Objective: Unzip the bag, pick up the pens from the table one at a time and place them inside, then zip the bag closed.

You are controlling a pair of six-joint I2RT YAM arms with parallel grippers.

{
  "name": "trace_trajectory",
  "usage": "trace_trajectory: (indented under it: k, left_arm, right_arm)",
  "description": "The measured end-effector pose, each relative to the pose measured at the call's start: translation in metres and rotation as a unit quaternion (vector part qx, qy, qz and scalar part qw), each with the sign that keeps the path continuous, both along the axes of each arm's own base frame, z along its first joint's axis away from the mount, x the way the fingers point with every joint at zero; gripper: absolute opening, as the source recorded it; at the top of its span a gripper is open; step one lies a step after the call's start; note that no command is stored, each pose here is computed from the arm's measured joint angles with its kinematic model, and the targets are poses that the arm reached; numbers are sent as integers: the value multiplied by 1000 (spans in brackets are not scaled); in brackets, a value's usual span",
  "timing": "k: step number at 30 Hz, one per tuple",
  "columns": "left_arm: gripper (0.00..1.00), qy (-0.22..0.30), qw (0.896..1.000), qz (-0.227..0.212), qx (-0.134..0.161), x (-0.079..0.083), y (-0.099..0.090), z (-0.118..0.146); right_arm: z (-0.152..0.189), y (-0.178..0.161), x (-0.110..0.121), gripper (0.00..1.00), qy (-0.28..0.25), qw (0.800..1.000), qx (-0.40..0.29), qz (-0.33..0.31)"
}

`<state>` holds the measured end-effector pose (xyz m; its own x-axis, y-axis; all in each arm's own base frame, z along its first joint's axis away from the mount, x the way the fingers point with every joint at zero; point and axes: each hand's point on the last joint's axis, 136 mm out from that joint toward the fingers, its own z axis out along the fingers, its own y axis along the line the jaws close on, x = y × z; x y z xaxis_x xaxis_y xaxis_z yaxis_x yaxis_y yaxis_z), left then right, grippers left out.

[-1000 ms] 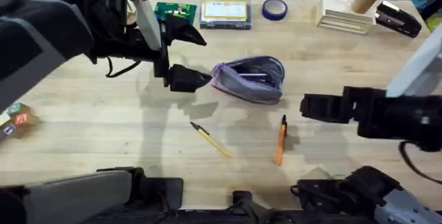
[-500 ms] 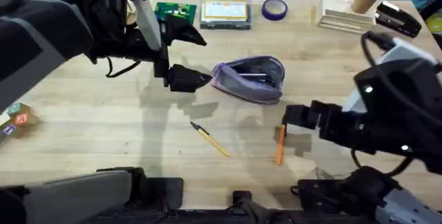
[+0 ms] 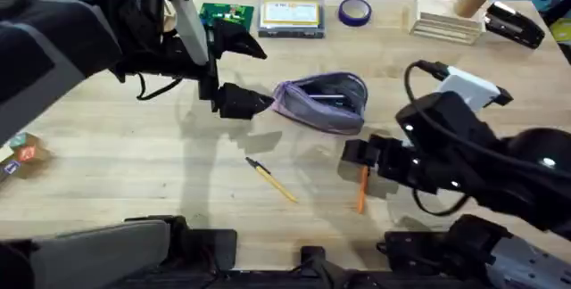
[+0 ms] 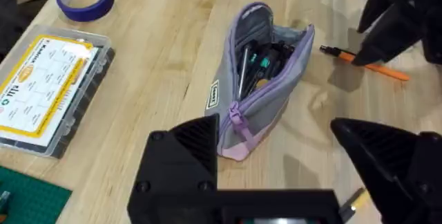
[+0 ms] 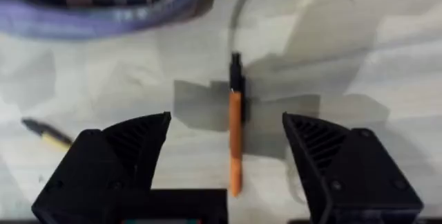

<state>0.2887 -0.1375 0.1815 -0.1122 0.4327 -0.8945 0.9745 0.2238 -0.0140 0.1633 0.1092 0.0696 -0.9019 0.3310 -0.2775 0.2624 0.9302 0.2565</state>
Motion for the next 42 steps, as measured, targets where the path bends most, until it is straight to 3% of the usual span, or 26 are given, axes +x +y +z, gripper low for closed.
trace_trajectory:
  k: [7, 18, 32, 42]
  left_arm:
    - [993, 0, 1000, 0, 0, 0, 0, 0]
    - [993, 0, 1000, 0, 0, 0, 0, 0]
    - [994, 0, 1000, 0, 0, 0, 0, 0]
    - [993, 0, 1000, 0, 0, 0, 0, 0]
  right_arm:
    - [-12, 15, 23, 997, -7, 1000, 5, -22]
    - [-15, 16, 24, 999, 3, 998, 18, -67]
    - [-20, 16, 8, 999, 27, 998, 5, -65]
    - [-30, 19, -7, 999, 35, 997, -58, -31]
